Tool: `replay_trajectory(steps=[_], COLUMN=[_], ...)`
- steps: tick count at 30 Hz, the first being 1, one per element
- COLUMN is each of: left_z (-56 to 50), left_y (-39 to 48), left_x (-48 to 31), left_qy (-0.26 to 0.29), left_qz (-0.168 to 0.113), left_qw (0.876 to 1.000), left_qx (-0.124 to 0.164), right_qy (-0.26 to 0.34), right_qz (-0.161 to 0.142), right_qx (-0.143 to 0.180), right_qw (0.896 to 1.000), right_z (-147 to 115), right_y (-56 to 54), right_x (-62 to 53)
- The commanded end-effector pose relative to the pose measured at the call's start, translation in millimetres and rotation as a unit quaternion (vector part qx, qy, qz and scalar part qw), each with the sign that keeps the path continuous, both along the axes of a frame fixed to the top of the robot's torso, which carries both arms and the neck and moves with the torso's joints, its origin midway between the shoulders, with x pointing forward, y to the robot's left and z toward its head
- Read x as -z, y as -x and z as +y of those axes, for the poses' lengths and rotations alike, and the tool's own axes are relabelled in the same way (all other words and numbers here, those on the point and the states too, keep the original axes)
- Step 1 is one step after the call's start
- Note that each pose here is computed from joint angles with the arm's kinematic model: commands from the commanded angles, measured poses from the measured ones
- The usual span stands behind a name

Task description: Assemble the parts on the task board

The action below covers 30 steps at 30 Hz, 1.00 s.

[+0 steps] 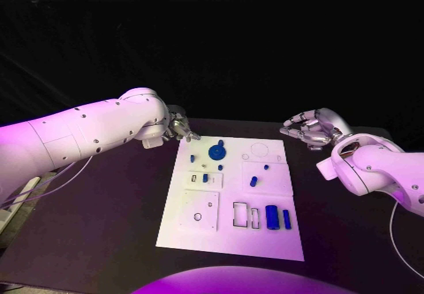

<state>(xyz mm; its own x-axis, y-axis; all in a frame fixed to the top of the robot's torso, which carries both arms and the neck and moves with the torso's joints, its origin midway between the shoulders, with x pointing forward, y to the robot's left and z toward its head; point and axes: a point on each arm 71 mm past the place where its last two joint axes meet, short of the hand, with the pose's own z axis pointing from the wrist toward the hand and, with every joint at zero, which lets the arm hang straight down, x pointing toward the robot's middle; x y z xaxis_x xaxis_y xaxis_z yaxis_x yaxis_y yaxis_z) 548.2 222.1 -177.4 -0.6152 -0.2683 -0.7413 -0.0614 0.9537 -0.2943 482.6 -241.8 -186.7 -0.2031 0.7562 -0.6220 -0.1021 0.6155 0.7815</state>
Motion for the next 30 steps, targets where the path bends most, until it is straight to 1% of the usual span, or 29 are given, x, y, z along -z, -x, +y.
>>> replay_trajectory(steps=[1,8,9,17,23,30], left_z=[-0.7,-1.6,-2.6,-6.4,-8.6,-9.1], left_y=[-0.8,-2.8,-2.5,0.4,2.2,3.5], left_x=[6.5,19.0,21.9,34.9,39.7,41.5], left_qy=[-0.022,-0.032,-0.033,-0.034,-0.031,-0.031], left_qz=[0.019,0.036,0.041,0.060,0.068,0.075], left_qw=[0.999,0.999,0.998,0.997,0.997,0.996], left_qx=[0.019,0.018,0.019,0.023,0.025,0.028], right_qy=[0.000,-0.001,-0.002,-0.002,-0.002,-0.002], right_qz=[-0.003,-0.005,-0.005,-0.006,-0.007,-0.007], right_qx=[-0.007,-0.009,-0.009,-0.009,-0.009,-0.009], right_qw=[1.000,1.000,1.000,1.000,1.000,1.000], right_z=[2,3,4,4,4,4], right_y=[0.9,1.2,1.2,1.1,1.0,0.8], right_x=[-0.4,-0.7,-0.8,-0.9,-0.9,-0.8])
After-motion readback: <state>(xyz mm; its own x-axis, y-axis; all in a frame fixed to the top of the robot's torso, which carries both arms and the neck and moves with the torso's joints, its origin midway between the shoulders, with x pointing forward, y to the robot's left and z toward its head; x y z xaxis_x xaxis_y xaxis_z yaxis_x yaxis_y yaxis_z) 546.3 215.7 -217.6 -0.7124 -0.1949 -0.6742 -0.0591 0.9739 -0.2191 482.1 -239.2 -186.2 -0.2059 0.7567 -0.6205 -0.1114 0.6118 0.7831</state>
